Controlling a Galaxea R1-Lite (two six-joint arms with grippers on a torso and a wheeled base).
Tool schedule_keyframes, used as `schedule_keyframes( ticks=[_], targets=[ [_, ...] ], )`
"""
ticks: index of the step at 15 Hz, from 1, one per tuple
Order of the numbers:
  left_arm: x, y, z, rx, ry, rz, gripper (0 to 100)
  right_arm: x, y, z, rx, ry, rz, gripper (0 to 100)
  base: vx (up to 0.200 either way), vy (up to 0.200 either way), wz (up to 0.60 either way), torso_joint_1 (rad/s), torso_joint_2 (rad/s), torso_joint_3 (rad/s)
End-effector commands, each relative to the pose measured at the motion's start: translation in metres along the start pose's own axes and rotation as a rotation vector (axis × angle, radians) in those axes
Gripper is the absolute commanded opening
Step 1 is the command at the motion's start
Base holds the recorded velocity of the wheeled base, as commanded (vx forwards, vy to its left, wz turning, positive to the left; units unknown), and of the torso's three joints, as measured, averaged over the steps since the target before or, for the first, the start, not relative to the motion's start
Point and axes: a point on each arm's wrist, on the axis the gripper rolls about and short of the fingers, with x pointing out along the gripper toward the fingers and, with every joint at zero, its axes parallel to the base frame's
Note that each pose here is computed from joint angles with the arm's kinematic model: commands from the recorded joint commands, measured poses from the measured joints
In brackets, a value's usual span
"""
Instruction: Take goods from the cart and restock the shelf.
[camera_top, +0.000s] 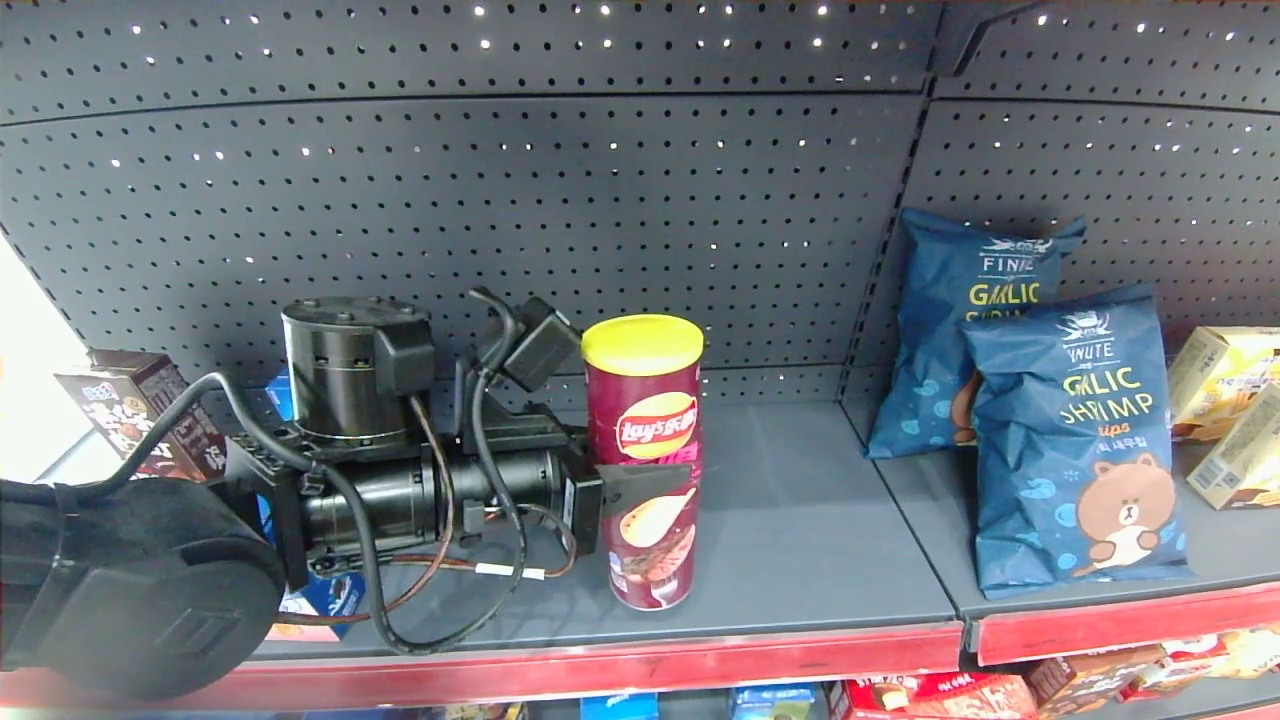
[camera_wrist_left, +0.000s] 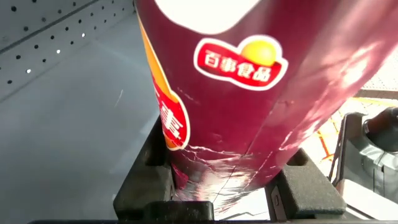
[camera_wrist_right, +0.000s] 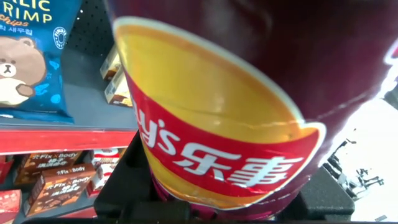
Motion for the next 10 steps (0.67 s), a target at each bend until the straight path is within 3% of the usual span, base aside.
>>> schedule_keyframes(
  ticks=[1,10],
  targets=[
    [0.005,0.003,-0.006,-0.011,0.018,0.002,0,0.0,0.0,0.0,-0.001,0.0,-0.002,0,0.0,0.0,0.0,0.0,0.0,0.0],
    [0.018,0.016,-0.021,-0.046,0.067,0.018,0,0.001,0.001,-0.001,-0.004,0.009,0.006,0,0.0,0.0,0.0,0.0,0.0,0.0]
  ],
)
